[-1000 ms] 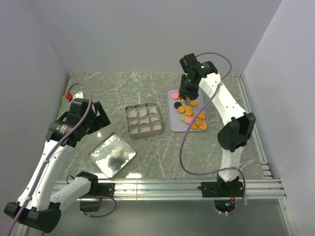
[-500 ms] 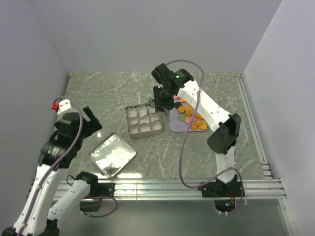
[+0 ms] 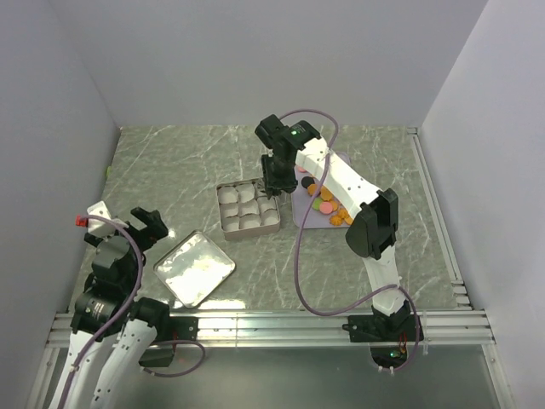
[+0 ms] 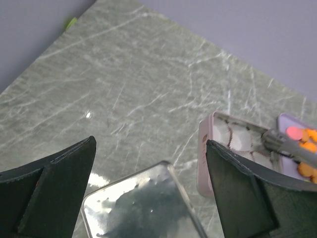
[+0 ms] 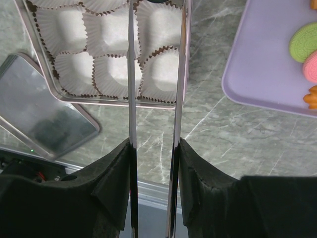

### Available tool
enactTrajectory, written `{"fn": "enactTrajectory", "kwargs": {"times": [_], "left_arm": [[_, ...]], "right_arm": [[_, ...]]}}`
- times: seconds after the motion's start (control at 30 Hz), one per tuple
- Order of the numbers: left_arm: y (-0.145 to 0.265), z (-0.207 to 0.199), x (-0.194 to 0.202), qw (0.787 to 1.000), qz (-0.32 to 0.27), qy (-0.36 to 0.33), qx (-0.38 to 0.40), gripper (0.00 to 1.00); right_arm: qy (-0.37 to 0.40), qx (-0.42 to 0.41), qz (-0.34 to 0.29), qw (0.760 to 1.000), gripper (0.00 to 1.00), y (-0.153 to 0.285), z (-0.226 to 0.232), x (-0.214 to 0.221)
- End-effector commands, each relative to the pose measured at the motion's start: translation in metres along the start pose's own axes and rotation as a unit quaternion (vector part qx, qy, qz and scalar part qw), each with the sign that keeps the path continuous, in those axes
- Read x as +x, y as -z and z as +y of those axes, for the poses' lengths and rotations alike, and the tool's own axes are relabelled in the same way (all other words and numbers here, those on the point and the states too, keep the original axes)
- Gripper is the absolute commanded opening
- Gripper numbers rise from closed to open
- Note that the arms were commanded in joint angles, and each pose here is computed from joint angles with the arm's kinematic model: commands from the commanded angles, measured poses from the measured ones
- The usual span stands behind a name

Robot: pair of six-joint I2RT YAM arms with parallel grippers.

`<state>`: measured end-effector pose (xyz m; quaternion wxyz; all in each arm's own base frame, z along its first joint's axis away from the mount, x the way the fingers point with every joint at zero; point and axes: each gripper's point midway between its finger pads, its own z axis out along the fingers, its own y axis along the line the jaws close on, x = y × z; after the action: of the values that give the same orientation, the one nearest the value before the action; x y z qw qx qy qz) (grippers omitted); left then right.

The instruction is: Pack the cookies

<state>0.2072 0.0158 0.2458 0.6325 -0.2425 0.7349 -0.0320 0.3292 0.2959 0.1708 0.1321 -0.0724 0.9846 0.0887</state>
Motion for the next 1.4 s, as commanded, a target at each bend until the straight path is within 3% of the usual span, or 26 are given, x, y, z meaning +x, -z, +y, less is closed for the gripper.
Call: {"fn": "enactTrajectory", "kwargs": {"times": [0.0,0.43,0.63,0.87,1.13,1.37], "left_arm": [[0.003,-0.01,-0.026,0.998,-0.052,0.012,0.026,0.99],[-0.001,-0.023,-0.017,0.998,-0.03,-0.006,0.057,0.99],[-0.002,-0.025,-0.016,0.998,-0.029,-0.008,0.061,0.99],[-0.001,-0.026,-0.016,0.997,-0.029,-0.009,0.066,0.99],[-0.005,-0.028,-0.01,0.998,-0.011,-0.017,0.063,0.99],[-0.003,-0.035,-0.008,0.996,-0.008,-0.021,0.085,0.99]], "right_arm": [[0.005,-0.001,-0.02,1.0,0.4,0.006,-0.002,-0.007],[-0.014,-0.007,-0.031,0.999,0.5,-0.007,0.006,-0.021],[-0.022,-0.007,-0.049,0.999,0.58,0.001,0.006,-0.028],[-0.035,-0.007,-0.061,0.997,0.6,0.014,0.002,-0.035],[-0.084,0.01,-0.107,0.991,0.6,0.06,-0.051,-0.038],[-0.113,0.056,-0.091,0.988,0.6,0.056,-0.111,-0.02]]}}
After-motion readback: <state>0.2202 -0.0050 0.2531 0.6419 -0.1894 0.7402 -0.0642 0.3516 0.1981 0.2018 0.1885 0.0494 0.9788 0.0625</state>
